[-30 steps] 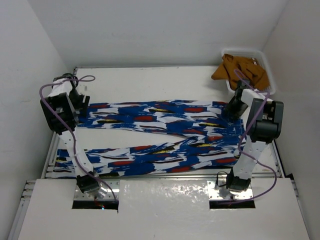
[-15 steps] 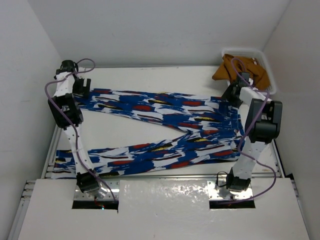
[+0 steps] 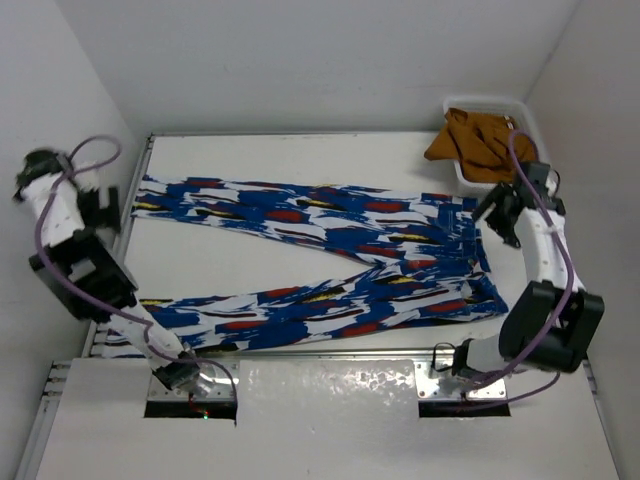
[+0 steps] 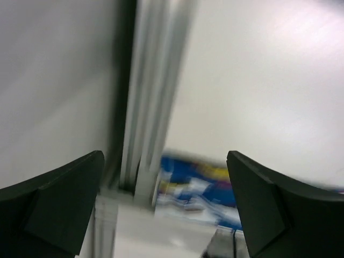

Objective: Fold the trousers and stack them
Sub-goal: Flatten the trousers out, then fold the trousers

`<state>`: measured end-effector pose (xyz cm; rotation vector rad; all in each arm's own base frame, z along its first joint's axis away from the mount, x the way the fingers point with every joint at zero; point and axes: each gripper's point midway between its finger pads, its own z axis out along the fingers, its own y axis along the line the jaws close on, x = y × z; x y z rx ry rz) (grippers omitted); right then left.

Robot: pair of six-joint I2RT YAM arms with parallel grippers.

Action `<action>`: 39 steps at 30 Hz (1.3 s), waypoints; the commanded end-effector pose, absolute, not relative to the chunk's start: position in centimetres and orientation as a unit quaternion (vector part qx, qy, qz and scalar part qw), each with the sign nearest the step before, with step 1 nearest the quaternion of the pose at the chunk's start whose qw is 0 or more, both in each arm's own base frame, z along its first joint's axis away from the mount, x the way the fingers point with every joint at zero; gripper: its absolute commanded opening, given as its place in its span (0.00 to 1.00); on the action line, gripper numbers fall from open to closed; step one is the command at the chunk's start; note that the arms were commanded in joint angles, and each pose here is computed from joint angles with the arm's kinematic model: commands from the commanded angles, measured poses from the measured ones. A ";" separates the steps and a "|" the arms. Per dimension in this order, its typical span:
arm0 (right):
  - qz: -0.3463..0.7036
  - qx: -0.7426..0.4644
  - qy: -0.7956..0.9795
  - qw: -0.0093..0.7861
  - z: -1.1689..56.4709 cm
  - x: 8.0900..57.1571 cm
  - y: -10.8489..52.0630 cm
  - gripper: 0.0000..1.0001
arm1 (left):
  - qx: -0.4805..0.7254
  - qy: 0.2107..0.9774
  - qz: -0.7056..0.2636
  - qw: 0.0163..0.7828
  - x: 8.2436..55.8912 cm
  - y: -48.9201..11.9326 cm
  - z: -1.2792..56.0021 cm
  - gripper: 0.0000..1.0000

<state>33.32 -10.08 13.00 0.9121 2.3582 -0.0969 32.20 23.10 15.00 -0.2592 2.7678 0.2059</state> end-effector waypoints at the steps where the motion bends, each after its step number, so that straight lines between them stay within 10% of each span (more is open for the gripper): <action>1: -0.029 0.424 0.879 0.216 10.1 25.6 -10.1 0.79 | -0.162 0.986 0.038 0.029 17.7 23.5 10.5 0.96; 7: -0.054 0.447 0.872 0.193 7.6 20.3 -9.3 0.79 | -0.173 0.984 0.030 -0.034 8.5 21.1 6.2 0.95; 24: -0.066 0.470 0.870 0.137 4.7 16.5 -8.1 0.82 | -0.194 0.977 0.004 -0.091 3.6 18.9 -1.0 0.87; 28: -0.083 0.485 0.861 0.125 4.0 14.7 -7.9 0.82 | -0.187 0.977 -0.018 -0.101 3.0 17.4 -1.8 0.66; 33: -0.049 0.506 0.856 0.092 -0.1 13.8 -5.9 0.78 | -0.187 0.978 -0.058 -0.078 4.3 16.8 -1.6 0.05; 39: -0.063 0.497 0.860 0.100 0.0 14.8 -7.0 0.37 | -0.196 0.979 -0.061 0.002 8.0 19.0 1.1 0.00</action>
